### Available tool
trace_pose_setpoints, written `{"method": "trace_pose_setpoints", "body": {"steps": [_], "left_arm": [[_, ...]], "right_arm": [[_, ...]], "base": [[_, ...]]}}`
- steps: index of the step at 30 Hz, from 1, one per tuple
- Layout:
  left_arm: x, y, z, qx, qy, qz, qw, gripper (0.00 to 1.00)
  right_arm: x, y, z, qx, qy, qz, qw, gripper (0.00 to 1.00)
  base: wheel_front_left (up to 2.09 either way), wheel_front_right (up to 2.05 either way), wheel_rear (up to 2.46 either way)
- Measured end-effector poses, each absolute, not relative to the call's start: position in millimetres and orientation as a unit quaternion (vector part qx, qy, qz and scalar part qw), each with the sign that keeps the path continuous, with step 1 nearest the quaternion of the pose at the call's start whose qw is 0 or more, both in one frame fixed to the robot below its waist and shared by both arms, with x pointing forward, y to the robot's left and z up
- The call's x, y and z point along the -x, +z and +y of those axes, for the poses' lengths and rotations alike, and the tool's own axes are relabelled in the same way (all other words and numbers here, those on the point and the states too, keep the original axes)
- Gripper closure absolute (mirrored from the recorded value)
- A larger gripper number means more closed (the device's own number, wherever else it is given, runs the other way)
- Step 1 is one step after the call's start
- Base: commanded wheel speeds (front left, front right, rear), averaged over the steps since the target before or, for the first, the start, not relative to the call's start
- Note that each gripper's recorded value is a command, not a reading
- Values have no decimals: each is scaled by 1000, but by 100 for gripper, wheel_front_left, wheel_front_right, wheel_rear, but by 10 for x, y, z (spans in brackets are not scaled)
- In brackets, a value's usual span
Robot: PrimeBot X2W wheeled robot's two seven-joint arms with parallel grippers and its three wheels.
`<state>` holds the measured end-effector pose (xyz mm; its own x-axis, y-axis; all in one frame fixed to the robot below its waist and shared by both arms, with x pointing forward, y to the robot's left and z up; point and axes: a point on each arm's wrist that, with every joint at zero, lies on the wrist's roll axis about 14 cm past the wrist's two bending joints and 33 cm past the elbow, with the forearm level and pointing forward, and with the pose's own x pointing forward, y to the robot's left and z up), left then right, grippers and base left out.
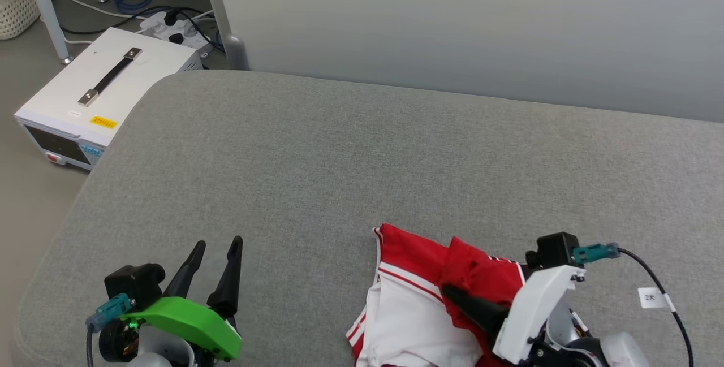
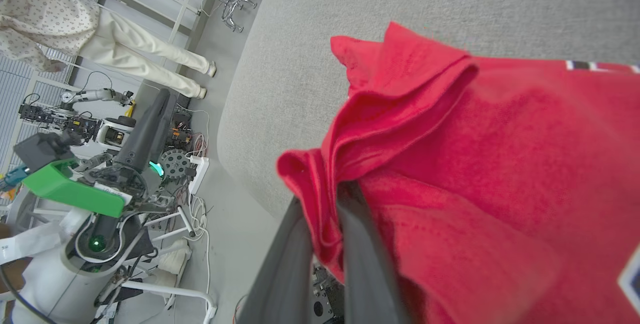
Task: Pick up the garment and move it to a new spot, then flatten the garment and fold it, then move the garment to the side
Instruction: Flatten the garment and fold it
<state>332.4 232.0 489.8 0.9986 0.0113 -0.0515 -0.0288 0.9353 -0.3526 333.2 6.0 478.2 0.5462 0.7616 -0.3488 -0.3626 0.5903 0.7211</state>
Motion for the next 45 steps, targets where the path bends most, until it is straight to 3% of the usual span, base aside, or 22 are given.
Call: {"method": "trace_pose_setpoints", "body": {"steps": [14, 15, 16, 27, 30, 33, 37, 41, 45], "left_arm": [[-3258, 4822, 2478, 179, 38, 33, 982, 0], [-3255, 4820, 2484, 179, 39, 33, 982, 0], [-3253, 4818, 2488, 179, 40, 33, 982, 0], [-3259, 4888, 2475, 179, 35, 22, 983, 0], [-3285, 4922, 2430, 179, 27, 17, 983, 0], [-3325, 4970, 2357, 180, 14, 12, 983, 0], [-3395, 5047, 2234, 185, -5, 2, 983, 0], [-3479, 5177, 2104, 184, -26, -18, 982, 0], [-3556, 5311, 1982, 185, -43, -40, 981, 0]], "right_arm": [[-3396, 4472, 538, -293, 363, 371, 803, 100], [-3399, 4455, 547, -293, 362, 372, 803, 63], [-3412, 4437, 550, -291, 360, 372, 805, 0], [-3271, 4722, 802, -310, 406, 353, 784, 0], [-3351, 4860, 774, -312, 407, 331, 792, 0], [-3537, 5011, 645, -293, 395, 293, 820, 0], [-3835, 5236, 292, -220, 358, 221, 880, 0], [-4115, 5542, -306, -137, 297, 129, 936, 0], [-4246, 5833, -895, -48, 236, 46, 970, 0]], "base": [[0, 0, 0], [0, 0, 0], [0, 0, 0], [0, 0, 0], [0, 0, 0], [0, 0, 0], [0, 0, 0], [0, 0, 0], [0, 0, 0]]}}
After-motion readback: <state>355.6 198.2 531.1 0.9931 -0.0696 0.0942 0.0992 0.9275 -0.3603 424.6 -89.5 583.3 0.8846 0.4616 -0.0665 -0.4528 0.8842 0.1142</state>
